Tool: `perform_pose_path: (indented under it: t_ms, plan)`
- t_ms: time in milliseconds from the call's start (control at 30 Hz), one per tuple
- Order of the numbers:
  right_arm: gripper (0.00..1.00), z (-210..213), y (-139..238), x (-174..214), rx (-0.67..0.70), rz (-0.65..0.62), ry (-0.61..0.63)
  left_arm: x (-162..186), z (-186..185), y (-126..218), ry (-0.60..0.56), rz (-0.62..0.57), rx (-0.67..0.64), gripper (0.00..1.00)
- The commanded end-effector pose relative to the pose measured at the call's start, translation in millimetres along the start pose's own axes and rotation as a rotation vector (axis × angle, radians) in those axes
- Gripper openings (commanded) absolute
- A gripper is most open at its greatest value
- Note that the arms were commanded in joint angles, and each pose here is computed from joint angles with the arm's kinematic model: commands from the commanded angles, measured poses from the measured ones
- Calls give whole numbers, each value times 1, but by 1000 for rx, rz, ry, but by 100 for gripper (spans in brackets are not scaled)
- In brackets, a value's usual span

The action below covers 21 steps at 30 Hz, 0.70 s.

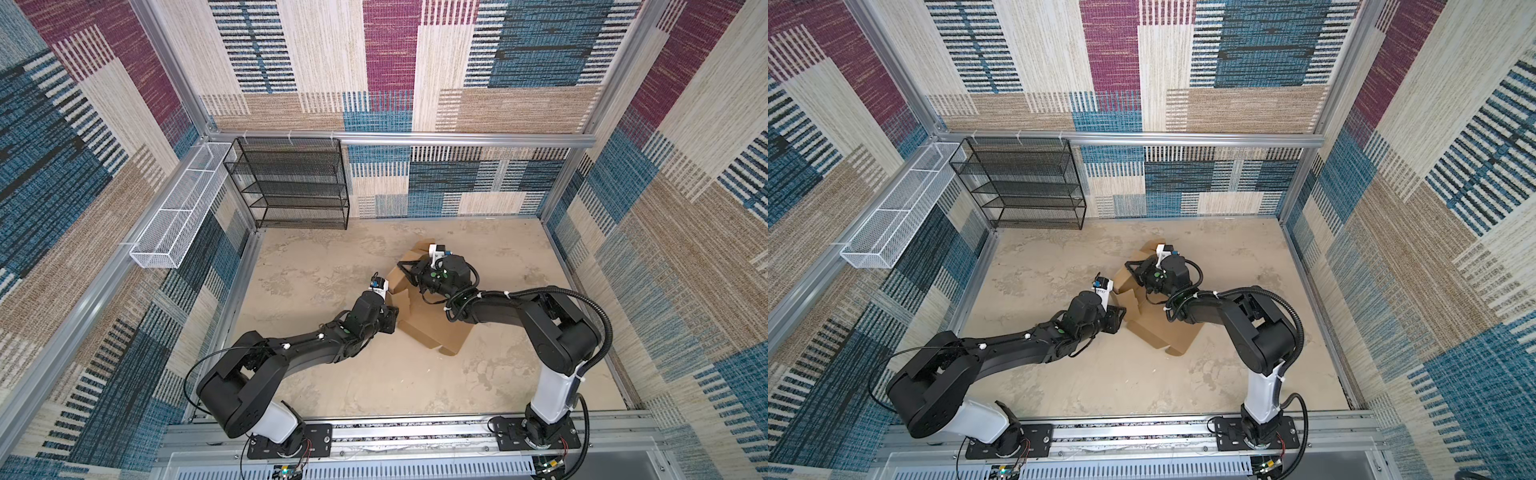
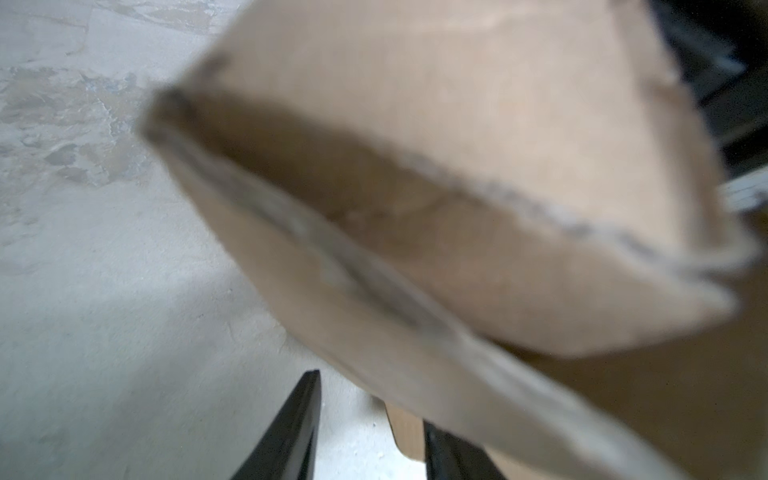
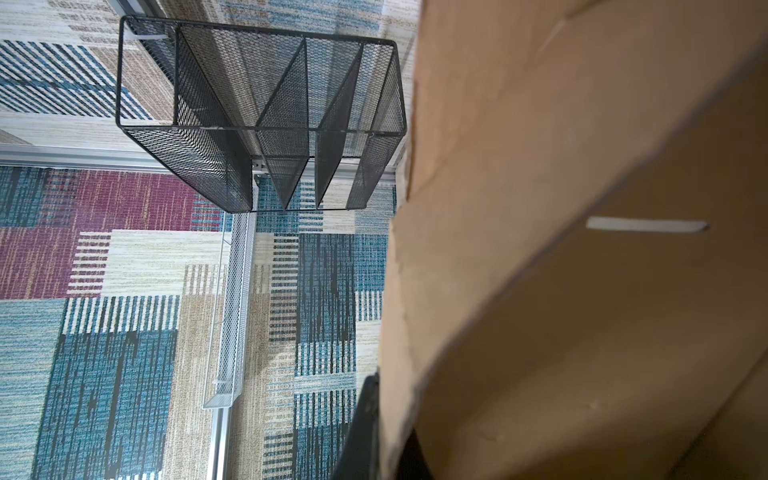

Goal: Fold the paper box

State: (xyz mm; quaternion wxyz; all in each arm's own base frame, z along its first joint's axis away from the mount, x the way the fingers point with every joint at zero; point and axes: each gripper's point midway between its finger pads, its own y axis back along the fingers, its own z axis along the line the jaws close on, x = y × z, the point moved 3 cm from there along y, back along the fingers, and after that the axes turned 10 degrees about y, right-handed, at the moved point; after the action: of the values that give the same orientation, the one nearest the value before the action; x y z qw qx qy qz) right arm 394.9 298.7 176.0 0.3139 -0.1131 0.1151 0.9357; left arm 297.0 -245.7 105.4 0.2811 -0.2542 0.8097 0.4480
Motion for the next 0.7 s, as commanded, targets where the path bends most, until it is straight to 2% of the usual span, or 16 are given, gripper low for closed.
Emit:
perform_pose_path:
  t_ms: [0,200,667]
  plan:
    - [2,5,2,2,-29,9,2,-2,0,-1,27,-41,-26,43]
    - [2,1,6,5,-33,7,-2,2,0,-1,64,-100,-63,44]
    - [2,0,12,10,-41,20,-5,-11,-21,-18,49,-210,-138,44]
